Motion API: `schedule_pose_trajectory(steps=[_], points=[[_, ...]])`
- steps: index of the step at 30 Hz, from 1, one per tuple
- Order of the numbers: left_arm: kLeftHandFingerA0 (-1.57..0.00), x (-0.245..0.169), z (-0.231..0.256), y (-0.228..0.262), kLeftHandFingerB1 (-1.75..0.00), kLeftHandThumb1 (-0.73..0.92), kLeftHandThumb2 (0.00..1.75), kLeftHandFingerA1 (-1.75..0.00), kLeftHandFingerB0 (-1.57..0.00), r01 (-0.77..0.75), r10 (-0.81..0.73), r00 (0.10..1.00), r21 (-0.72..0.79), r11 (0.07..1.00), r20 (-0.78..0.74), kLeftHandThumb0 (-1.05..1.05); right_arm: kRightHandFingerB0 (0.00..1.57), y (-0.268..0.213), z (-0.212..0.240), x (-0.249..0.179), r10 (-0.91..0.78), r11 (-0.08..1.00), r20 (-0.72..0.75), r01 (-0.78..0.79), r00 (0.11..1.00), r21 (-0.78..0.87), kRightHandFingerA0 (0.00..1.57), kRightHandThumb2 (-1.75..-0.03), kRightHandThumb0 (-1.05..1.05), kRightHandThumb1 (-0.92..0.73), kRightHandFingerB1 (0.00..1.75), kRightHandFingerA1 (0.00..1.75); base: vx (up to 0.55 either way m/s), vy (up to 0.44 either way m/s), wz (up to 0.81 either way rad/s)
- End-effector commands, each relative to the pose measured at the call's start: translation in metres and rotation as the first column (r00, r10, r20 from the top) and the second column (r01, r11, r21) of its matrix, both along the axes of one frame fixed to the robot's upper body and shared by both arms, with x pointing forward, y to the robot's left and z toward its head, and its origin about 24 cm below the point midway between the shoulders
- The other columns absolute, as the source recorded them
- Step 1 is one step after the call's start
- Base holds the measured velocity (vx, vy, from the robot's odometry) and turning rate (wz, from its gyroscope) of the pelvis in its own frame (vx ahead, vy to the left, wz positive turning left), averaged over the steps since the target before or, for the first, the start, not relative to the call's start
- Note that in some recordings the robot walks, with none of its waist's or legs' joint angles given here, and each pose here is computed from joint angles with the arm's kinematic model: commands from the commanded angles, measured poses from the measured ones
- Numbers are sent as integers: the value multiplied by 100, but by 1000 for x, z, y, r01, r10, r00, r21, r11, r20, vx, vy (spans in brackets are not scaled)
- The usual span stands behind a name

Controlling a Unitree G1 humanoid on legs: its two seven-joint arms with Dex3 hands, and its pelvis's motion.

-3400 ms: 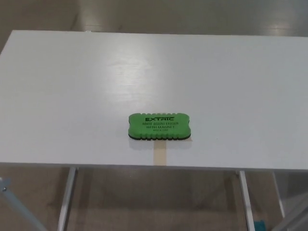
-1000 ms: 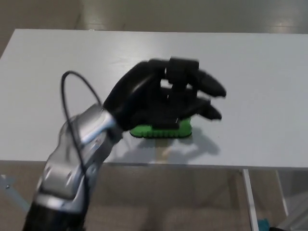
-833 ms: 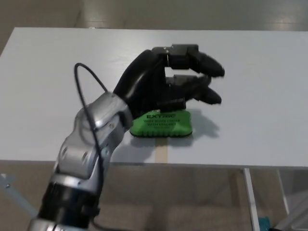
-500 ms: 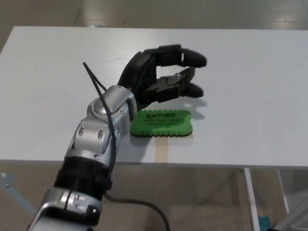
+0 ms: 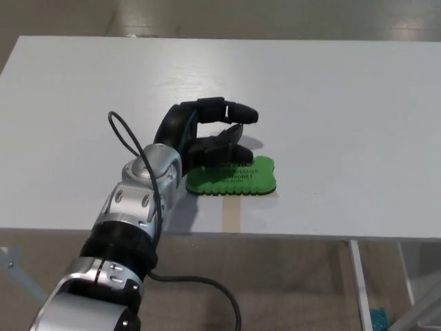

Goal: Use the left hand to press on the green eraser and wipe the desk from center to the left and then back to center.

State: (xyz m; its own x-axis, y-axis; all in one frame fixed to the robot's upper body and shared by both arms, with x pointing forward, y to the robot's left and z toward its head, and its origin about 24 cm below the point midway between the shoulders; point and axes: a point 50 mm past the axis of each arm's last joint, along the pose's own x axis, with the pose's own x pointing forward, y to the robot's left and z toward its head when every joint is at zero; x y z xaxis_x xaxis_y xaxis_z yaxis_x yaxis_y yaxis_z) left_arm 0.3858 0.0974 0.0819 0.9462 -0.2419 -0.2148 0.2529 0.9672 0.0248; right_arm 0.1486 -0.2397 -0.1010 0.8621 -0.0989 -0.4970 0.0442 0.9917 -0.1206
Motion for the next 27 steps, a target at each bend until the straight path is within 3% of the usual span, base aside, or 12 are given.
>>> schedule_pose_trajectory(steps=[1,17,27], points=[[-98,-4,-11,2,-78,84,64,-75,-91,-16,15,999,44,999,29,-19,52,-2,-1,-5,4,1000,-18,-5,1000,-12,63,-64,-53,-80,36,50,0,0,0],[-99,-11,-27,-10,-80,83,64,-77,-91,1,0,1000,34,999,-7,-18,51,0,-1,-6,0,1000,-22,0,1000,-10,63,-64,-50,-79,36,50,0,0,0],[-100,-31,-61,-12,-83,83,64,-76,-94,6,-2,997,52,999,-75,-18,48,-1,2,-3,23,999,-19,-24,1000,-27,62,-65,-51,-79,35,49,0,0,0]])
